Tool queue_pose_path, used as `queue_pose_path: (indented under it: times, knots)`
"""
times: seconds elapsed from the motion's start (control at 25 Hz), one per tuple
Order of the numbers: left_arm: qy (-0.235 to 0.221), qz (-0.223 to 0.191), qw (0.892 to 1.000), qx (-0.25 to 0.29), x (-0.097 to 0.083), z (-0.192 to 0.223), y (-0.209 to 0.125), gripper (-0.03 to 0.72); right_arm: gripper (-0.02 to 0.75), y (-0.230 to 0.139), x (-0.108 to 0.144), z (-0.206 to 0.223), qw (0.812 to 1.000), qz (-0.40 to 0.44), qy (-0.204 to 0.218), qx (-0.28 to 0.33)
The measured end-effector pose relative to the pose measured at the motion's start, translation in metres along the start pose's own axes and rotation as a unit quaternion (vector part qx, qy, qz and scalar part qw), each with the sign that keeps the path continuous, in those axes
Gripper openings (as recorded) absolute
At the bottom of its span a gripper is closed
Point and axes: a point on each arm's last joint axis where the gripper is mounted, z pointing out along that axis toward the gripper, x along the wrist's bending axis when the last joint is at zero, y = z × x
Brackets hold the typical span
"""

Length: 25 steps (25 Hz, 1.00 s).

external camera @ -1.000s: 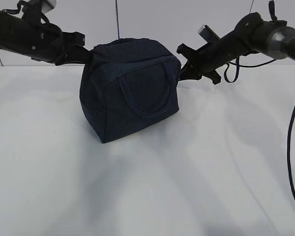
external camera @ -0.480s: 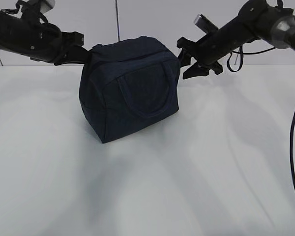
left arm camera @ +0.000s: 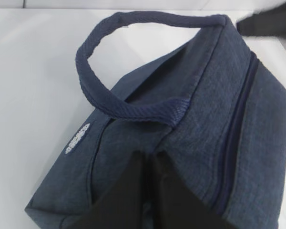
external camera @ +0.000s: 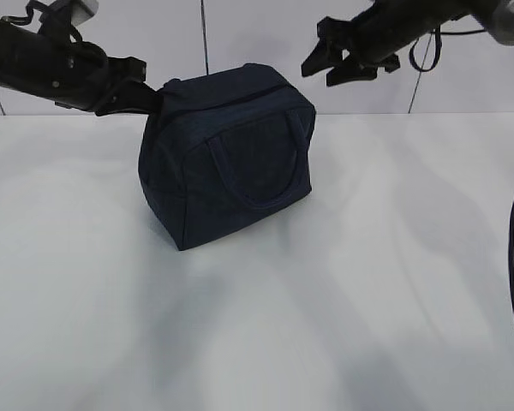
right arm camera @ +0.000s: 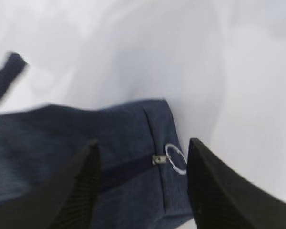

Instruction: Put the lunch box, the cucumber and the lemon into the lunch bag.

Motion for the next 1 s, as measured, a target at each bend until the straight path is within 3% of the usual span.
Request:
queue_pose_path:
  times: [0.16, 0.44, 0.68, 1.0]
  knots:
    - [-0.003, 0.018, 1.0, 0.018, 0.0, 0.0, -0.003, 0.003, 0.433, 0.015, 0.019, -0.024, 0.998, -0.035, 0.011, -0.044]
    - [-0.005, 0.05, 0.998, 0.036, -0.001, -0.001, -0.005, 0.034, 0.433, 0.024, 0.037, -0.042, 0.993, -0.029, 0.087, -0.079]
    - [0.004, 0.157, 0.987, 0.039, -0.003, -0.004, 0.005, 0.061, 0.433, 0.024, 0.039, -0.042, 0.992, -0.022, 0.098, -0.08]
    - [0.017, 0.297, 0.954, 0.045, -0.006, -0.011, 0.021, 0.092, 0.433, 0.025, 0.042, -0.045, 0.988, -0.024, 0.123, -0.087]
